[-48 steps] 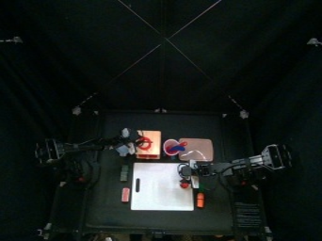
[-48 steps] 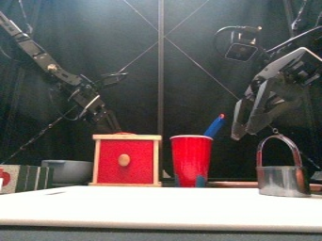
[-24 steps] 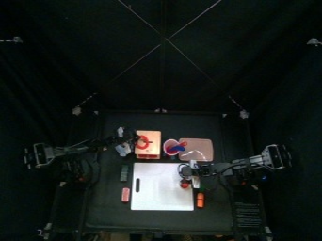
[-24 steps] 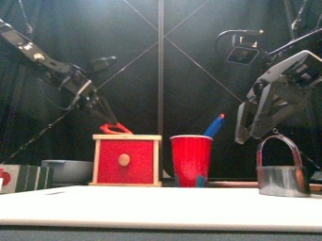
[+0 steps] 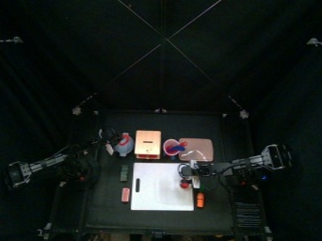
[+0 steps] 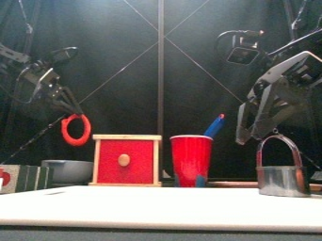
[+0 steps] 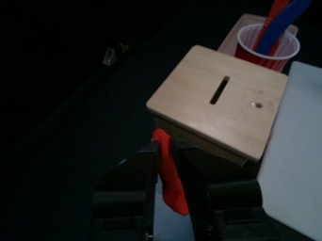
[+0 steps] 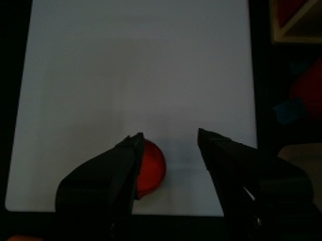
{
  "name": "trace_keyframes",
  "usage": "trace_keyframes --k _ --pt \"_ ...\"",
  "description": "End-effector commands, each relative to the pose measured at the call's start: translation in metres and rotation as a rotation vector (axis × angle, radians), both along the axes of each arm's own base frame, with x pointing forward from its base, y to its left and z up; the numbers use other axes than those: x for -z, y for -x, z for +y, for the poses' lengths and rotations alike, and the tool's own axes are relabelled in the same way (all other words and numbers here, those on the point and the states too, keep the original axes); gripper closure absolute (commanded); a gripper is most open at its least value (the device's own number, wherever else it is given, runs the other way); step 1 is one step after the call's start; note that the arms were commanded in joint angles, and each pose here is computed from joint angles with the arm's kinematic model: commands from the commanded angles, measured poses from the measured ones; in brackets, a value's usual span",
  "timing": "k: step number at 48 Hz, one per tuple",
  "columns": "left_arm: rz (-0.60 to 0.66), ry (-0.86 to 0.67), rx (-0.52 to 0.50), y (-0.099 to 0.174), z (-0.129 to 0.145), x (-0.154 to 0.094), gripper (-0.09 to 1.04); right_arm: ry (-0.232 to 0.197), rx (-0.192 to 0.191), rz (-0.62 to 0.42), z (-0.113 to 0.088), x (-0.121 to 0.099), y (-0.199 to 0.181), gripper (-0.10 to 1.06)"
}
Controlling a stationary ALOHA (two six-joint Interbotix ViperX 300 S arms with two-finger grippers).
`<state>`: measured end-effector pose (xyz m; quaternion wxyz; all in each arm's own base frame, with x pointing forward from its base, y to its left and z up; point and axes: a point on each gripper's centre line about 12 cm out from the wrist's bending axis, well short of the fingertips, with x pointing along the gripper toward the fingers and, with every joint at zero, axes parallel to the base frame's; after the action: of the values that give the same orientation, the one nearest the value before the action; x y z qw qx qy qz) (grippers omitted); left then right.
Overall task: Get the cutter from the drawer then cut the dough then place the extra dough in the bowl
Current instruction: Place the extra dough in the bowl
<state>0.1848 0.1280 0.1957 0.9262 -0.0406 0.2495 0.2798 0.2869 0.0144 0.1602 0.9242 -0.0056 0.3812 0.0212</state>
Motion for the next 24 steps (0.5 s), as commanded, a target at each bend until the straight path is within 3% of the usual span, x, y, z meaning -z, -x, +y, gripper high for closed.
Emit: trace_keyframes --k 1,6,13,17,24 --pt "-0.021 -0.018 -0.034 -0.004 0.009 -0.002 0.14 -0.001 0.001 -0.038 0.0 -0.012 -0.007 0.12" --pt "-0.097 -0.042 -0.08 -0.005 0.013 -0.01 0.04 -0.001 0.002 -0.04 -0.001 -0.012 -0.007 0.12" --pt "-0.261 -0.109 -0.134 -0.008 0.013 -0.033 0.03 -0.001 -0.002 -0.084 0.0 -0.022 -0.013 0.12" --pt "-0.31 -0.193 -0.061 -0.018 0.0 -0.043 0.03 0.008 -0.005 -0.183 -0.002 -0.037 -0.024 0.12" --pt "-0.36 -0.373 0.151 -0.034 -0.033 -0.053 0.03 0.028 -0.013 -0.455 -0.006 -0.078 -0.044 0.12"
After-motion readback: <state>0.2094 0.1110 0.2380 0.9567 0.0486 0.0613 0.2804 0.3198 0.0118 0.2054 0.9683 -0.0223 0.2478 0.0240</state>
